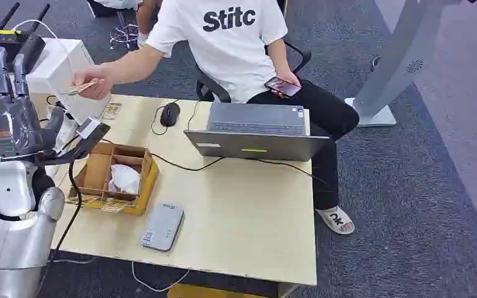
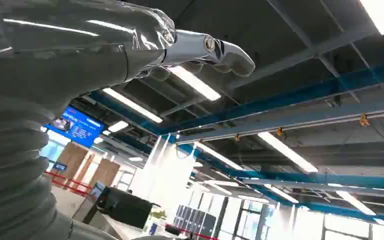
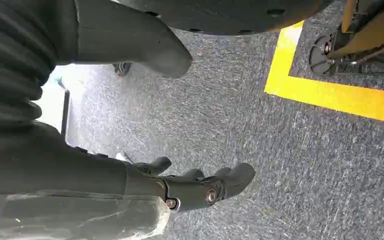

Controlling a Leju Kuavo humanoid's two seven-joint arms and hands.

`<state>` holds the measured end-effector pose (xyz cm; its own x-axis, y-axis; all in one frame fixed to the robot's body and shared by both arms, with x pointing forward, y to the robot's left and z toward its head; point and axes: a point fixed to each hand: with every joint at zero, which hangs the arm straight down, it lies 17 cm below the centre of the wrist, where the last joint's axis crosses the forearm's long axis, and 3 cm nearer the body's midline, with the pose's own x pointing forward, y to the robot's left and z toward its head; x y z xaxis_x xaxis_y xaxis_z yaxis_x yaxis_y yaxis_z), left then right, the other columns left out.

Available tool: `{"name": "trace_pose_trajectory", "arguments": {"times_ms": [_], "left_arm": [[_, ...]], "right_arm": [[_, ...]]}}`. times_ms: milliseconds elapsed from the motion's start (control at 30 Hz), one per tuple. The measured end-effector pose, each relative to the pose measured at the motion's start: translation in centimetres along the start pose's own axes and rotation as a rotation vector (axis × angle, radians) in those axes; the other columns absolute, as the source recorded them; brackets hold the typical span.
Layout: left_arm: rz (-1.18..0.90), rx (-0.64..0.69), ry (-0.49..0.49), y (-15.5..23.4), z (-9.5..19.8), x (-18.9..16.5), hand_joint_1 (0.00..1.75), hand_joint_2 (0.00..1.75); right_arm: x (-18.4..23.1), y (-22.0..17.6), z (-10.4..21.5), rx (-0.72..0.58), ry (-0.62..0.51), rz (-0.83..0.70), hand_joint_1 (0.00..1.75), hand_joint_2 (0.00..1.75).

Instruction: Pass the card to the sensor for recognition and then transmit it.

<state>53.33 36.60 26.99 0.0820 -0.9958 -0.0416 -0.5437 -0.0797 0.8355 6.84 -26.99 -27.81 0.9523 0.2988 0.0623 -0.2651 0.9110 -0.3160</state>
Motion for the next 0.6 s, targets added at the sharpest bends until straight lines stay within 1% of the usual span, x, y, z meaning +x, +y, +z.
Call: {"name": "trace_pose_trajectory", "arguments": {"times_ms": [200,333,600], "left_arm": [[-0.021,0.023,-0.043,0.8,-1.0,2.7,0.00,1.75],[-0.036,0.022,-0.063,0.5,-1.4,4.3,0.00,1.75],[-0.043,-0.030,-0.074,-1.7,-0.7,5.2,0.00,1.75]], "right_arm": [[0.0,0.1,0.0,0.004,0.003,0.021,0.00,1.75],[0.0,0.1,0.0,0.003,0.003,0.029,0.00,1.75],[0.1,0.4,0.1,0.009,0.002,0.027,0.00,1.75]]}}
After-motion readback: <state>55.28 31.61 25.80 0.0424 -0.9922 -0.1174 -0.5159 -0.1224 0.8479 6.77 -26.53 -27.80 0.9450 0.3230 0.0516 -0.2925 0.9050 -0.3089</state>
